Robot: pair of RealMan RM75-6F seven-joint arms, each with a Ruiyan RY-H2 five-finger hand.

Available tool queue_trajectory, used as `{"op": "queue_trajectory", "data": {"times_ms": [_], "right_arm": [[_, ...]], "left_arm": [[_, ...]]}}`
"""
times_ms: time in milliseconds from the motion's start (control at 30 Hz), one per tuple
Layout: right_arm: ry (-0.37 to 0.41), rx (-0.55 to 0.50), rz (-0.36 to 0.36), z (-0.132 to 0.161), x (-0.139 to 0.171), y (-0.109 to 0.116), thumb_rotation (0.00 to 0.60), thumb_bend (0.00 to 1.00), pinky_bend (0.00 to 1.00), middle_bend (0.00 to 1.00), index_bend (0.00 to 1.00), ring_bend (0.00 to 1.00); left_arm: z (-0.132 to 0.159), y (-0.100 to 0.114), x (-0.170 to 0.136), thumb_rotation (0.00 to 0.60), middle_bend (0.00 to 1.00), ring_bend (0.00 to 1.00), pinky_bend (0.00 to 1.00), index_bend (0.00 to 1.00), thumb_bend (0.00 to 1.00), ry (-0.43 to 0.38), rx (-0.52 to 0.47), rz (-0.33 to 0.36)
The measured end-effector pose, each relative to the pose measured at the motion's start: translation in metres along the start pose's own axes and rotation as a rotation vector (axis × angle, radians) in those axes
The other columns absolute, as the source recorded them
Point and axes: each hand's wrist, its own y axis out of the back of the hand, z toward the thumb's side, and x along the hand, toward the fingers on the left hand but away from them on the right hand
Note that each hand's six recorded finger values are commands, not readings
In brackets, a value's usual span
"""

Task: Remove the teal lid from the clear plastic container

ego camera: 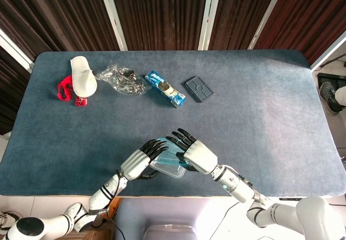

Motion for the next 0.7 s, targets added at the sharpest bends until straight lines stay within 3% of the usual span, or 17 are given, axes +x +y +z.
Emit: {"op": "queue_trajectory", "data": {"times_ms": [333, 700], "right_arm": [[0.005, 0.015, -0.042, -0.002, 0.003, 0.015, 0.600, 0.50, 0.01, 0.21, 0.90, 0.00], [-0.046, 0.094, -0.058, -0.033, 0.028, 0.037, 0.600, 0.50, 0.01, 0.21, 0.90, 0.01]], "left_arm": [[-0.006, 0.016, -0.004, 0.600, 0.00, 0.00, 0.01, 0.00, 0.34, 0.009, 0.032, 0.056], [-0.033, 0.072, -0.025, 0.600, 0.00, 0.00, 0.00, 0.00, 0.34, 0.059, 0.079, 0.189]]}}
